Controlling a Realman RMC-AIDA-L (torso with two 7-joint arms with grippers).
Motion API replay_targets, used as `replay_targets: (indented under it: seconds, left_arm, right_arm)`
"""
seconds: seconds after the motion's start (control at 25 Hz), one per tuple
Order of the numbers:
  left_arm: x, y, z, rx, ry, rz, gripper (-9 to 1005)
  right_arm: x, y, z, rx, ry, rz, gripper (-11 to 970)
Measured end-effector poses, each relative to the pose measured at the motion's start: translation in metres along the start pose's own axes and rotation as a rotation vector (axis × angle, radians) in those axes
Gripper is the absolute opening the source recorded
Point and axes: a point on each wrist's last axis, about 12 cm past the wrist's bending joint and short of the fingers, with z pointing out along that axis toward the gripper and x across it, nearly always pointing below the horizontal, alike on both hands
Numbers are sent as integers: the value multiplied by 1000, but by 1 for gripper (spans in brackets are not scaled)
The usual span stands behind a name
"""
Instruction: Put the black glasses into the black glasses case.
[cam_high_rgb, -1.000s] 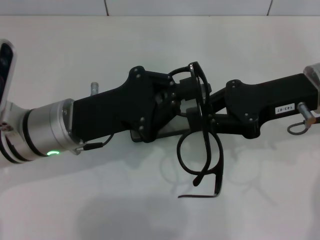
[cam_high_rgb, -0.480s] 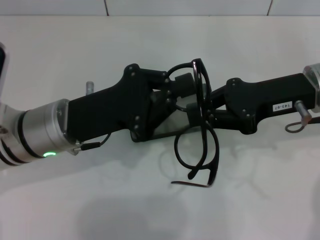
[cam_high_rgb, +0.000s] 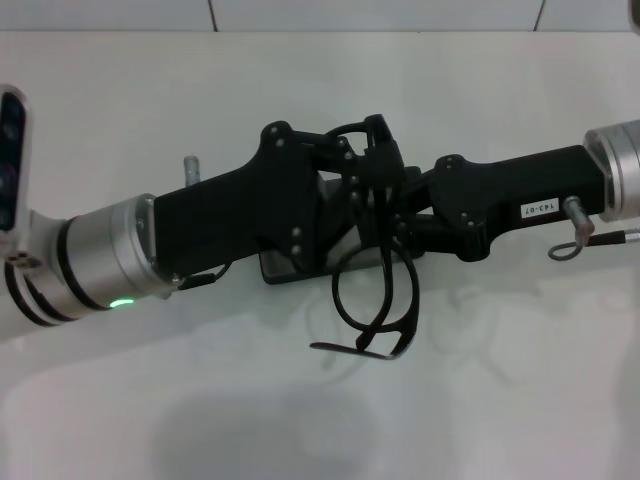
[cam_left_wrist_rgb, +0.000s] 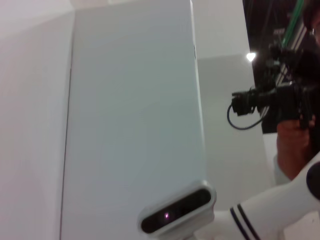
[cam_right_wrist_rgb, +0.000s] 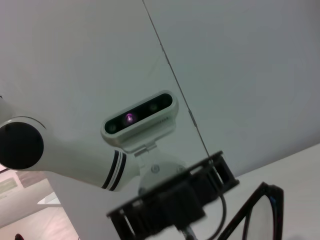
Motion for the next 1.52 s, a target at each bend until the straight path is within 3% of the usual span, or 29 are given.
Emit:
replay_targets:
  seconds: [0.64, 1.12, 1.4, 1.52]
  left_arm:
    - [8, 3, 5, -8, 59, 56, 5]
    - [-15, 0, -9, -40, -126, 65, 6]
    - [-29, -2, -39, -146, -203, 12, 6]
    - [-28, -6, -55, -202, -193, 6, 6]
  right_arm:
    - [-4, -3, 4, 8, -5, 2, 101]
    - [-2, -7, -2, 46, -12, 6, 101]
    - [-2, -7, -9, 71, -33, 7, 100]
    - [-6, -10, -25, 115, -96, 15, 100]
